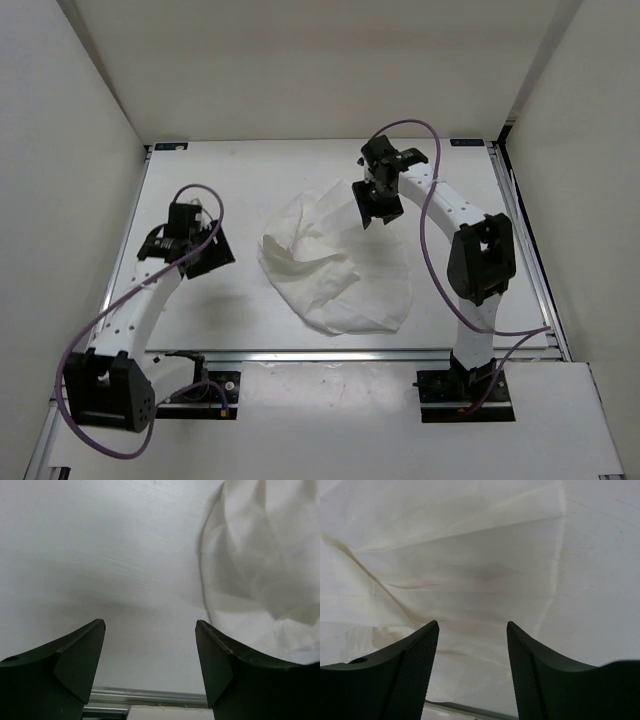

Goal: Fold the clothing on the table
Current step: Flatten the skirt out

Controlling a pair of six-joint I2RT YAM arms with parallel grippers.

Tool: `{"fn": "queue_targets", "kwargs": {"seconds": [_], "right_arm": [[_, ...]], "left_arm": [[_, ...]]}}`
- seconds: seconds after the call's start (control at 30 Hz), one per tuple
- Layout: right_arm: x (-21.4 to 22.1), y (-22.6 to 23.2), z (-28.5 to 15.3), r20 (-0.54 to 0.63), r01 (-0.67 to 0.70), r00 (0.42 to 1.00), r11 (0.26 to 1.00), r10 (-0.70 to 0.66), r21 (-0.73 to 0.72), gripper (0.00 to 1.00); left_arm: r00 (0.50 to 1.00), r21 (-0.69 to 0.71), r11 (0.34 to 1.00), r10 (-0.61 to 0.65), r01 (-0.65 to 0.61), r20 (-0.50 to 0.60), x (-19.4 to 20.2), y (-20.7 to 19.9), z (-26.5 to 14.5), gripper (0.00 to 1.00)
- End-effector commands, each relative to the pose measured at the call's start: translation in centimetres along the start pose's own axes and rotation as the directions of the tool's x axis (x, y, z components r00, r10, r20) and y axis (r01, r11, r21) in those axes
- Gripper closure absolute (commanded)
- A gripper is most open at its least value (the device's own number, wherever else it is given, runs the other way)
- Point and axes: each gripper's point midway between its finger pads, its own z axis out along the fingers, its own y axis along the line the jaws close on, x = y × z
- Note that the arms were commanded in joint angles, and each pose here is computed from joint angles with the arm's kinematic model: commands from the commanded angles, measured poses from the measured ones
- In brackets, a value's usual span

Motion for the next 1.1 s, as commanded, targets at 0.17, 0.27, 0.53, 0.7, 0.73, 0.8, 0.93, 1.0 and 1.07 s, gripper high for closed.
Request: {"fn": "queue_targets", "kwargs": {"seconds": [0.17,0.27,0.53,0.7,0.73,0.8,0.93,1.0,1.07], "right_arm": [[-1.5,2.2,-5.9,0.159,-0.013,0.987,0.988,0.039,-0.156,0.36],[-0.7,2.7,-5.7,0.159,0.028,0.987,0.991,-0.007,-0.128,0.36],[-0.8,7.9,-5.8,0.165,0.145,0.979,0.977,-0.118,-0.158,0.35],[1.1,8.5,-5.4,0.136,0.170,0.979,0.974,-0.150,-0.153,0.35],[1.2,8.5,-5.5,0.141,0.162,0.980,0.975,-0.140,-0.153,0.35],[2.0,7.7,-5.4,0.139,0.144,0.982,0.981,-0.127,-0.126,0.35],[3.4,5.1,-5.3,0.124,0.069,0.990,0.995,-0.060,-0.070,0.36],[4.0,2.7,-5.3,0.120,0.010,0.993,1.000,-0.010,0.002,0.36],[4.2,-0.5,-5.8,0.134,-0.078,0.988,0.996,0.072,0.039,0.37]], "left_arm": [[0.973,-0.284,0.935,0.230,-0.213,0.030,-7.8,-2.1,-1.2,0.04],[0.955,-0.372,0.886,0.296,-0.275,-0.002,-7.0,-2.0,-0.6,0.02],[0.686,-0.122,0.690,0.723,-0.713,0.079,-6.7,-14.5,-1.6,0.08],[0.602,-0.098,0.616,0.786,-0.782,0.141,-6.5,-18.5,-1.9,0.17],[0.584,-0.076,0.597,0.799,-0.799,0.144,-6.3,-18.9,-1.7,0.18],[0.554,-0.073,0.568,0.819,-0.820,0.151,-5.9,-19.6,-1.6,0.19],[0.541,-0.060,0.549,0.834,-0.834,0.111,-5.1,-19.8,0.1,0.20],[0.547,-0.064,0.552,0.833,-0.831,0.089,-4.7,-19.2,1.3,0.22],[0.565,-0.055,0.571,0.819,-0.819,0.100,-4.3,-19.2,2.0,0.21]]}}
